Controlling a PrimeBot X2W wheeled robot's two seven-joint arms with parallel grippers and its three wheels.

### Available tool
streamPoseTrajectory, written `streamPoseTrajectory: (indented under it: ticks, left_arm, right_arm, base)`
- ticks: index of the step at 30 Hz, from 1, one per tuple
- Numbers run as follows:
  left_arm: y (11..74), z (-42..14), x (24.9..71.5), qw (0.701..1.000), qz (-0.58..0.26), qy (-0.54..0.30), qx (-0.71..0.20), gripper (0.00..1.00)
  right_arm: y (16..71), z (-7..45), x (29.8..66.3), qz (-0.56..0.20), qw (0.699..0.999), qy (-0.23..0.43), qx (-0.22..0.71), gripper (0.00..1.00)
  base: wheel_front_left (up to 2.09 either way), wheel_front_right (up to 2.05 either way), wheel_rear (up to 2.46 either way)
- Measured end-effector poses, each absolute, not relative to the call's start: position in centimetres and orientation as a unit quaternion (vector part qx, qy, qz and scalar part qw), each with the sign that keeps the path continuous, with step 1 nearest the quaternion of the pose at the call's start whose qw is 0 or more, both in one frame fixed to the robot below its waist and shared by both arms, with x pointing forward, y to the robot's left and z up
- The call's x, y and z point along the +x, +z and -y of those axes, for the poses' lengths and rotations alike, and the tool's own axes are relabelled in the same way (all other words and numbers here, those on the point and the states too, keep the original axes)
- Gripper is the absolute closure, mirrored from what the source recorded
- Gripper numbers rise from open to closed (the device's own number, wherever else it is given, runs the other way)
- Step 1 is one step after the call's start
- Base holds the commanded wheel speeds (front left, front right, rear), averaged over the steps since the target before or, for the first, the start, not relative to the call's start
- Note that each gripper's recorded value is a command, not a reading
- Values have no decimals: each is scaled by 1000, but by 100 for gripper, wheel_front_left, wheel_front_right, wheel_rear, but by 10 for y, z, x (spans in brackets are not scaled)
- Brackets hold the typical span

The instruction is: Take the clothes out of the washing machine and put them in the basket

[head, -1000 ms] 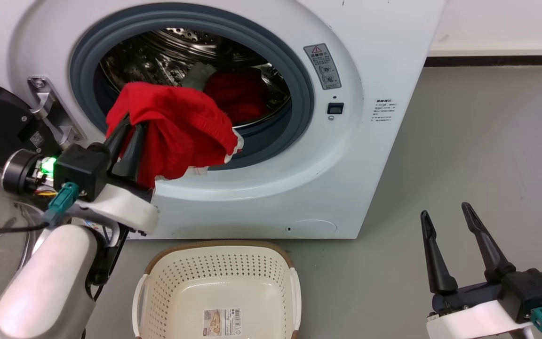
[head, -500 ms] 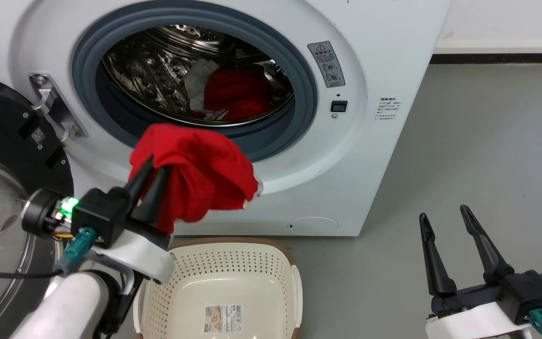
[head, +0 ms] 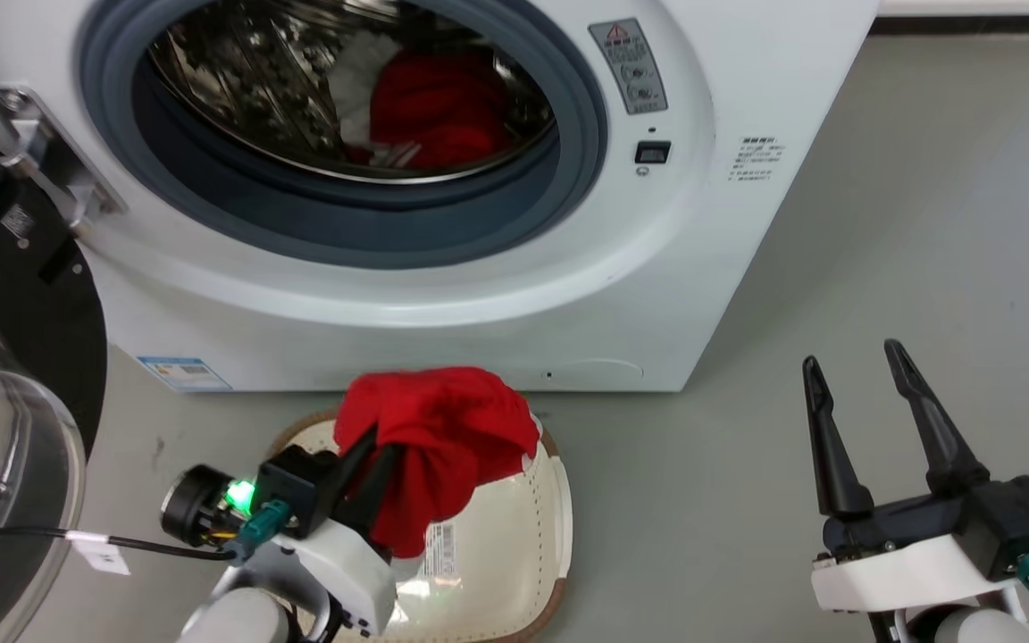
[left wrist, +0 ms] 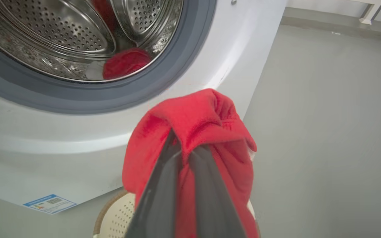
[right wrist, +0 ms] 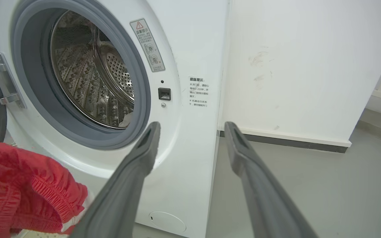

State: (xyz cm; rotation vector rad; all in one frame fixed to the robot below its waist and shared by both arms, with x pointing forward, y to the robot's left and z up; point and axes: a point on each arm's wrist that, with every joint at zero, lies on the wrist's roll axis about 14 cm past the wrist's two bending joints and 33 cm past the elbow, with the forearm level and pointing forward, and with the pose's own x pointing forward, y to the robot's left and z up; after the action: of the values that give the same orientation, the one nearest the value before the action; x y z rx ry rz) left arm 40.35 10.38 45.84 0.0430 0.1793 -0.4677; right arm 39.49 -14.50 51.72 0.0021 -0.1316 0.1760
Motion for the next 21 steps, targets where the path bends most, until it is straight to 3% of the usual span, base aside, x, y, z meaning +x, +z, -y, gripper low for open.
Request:
streamPoseTrajectory:
  ticks: [11,21]
  left_arm:
    - [343,-107,404,946,-231,-227,11,100]
    - [247,-108,411,907,-351,-232,32,100]
  right_arm:
    - [489,153,427,38,996,78,-6,0]
    - [456,168,463,16,998,59,-15,0]
  base:
    - [0,0,0]
    - [0,0,0]
